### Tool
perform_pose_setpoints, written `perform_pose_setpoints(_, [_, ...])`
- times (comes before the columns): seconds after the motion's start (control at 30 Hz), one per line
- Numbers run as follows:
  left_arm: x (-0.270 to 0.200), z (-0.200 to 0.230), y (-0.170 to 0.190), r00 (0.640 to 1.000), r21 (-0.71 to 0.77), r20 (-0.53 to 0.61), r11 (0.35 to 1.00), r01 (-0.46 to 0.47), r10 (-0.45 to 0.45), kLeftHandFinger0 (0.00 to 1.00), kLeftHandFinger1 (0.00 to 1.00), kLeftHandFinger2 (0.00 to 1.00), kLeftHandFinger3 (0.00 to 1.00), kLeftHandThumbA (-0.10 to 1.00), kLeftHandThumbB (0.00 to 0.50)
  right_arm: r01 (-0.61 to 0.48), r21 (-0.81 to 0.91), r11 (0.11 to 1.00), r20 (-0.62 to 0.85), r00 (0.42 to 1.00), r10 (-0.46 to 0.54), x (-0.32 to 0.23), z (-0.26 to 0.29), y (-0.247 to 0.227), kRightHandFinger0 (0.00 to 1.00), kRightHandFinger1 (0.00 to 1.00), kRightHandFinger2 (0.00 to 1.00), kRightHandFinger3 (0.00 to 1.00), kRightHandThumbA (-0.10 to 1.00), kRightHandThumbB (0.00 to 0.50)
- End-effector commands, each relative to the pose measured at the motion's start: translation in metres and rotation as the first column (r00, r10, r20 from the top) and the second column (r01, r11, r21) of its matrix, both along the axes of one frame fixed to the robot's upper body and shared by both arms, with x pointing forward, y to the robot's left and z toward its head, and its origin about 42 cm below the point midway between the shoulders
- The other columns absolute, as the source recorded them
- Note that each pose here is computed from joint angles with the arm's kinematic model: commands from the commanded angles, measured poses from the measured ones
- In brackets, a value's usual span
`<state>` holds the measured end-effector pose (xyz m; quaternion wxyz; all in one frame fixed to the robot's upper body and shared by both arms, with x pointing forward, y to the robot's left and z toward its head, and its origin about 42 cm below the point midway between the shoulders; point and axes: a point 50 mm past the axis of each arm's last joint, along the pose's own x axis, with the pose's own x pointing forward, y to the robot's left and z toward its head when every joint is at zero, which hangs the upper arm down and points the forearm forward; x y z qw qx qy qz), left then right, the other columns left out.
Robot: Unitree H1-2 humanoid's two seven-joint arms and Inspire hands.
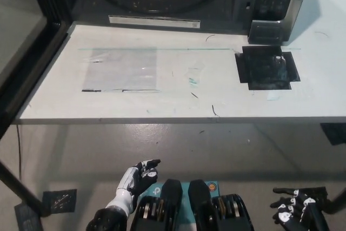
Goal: A microwave is kept infront of the robot with its door slightly ajar. The robot uses its right hand to push the door towards the left to open it.
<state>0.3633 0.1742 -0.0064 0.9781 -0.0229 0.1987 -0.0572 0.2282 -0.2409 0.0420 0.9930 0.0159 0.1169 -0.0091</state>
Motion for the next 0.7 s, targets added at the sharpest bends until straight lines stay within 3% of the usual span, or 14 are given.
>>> perform_pose_setpoints(0.0, [0.0151, 0.0159, -0.0019, 0.998, -0.002, 0.066, 1.000, 0.006, -0.006, 0.85, 0.84, 0.85, 0.72, 0.18, 0.284, 0.049, 0.019, 0.999, 0.125, 0.991, -0.051, 0.0067, 0.0079, 0.0044, 0.28, 0.30, 0.38, 0.59, 0.22, 0.209])
perform_pose_setpoints(0.13, [0.0194, 0.0185, 0.0016, 0.997, -0.010, 0.077, 1.000, 0.000, 0.001, 0.85, 0.84, 0.84, 0.70, 0.17, 0.285, 0.070, 0.045, 0.997, 0.145, 0.987, -0.076, 0.0119, 0.0047, 0.0058, 0.28, 0.29, 0.37, 0.58, 0.20, 0.210])
perform_pose_setpoints(0.33, [0.0168, 0.0160, 0.0006, 0.997, -0.010, 0.074, 1.000, -0.004, 0.005, 0.94, 0.90, 0.88, 0.71, 0.19, 0.293, 0.062, 0.016, 0.998, 0.154, 0.986, -0.063, 0.0107, 0.0008, 0.0043, 0.28, 0.30, 0.40, 0.57, 0.21, 0.192])
perform_pose_setpoints(0.4, [0.0161, 0.0150, 0.0013, 0.998, -0.014, 0.068, 1.000, -0.010, 0.011, 0.92, 0.88, 0.86, 0.71, 0.20, 0.315, 0.056, 0.001, 0.998, 0.156, 0.986, -0.055, 0.0112, 0.0003, 0.0049, 0.27, 0.29, 0.40, 0.58, 0.20, 0.186])
perform_pose_setpoints(0.53, [0.0150, 0.0152, 0.0014, 0.998, -0.011, 0.062, 1.000, -0.001, 0.002, 0.86, 0.85, 0.84, 0.71, 0.20, 0.286, 0.052, -0.007, 0.999, 0.159, 0.986, -0.050, 0.0102, -0.0006, 0.0052, 0.26, 0.29, 0.39, 0.58, 0.19, 0.187])
perform_pose_setpoints(0.67, [0.0144, 0.0140, 0.0013, 0.998, -0.011, 0.070, 1.000, -0.006, 0.007, 0.88, 0.86, 0.84, 0.71, 0.19, 0.296, 0.054, 0.001, 0.999, 0.155, 0.987, -0.053, 0.0095, -0.0011, 0.0047, 0.27, 0.29, 0.39, 0.58, 0.20, 0.203])
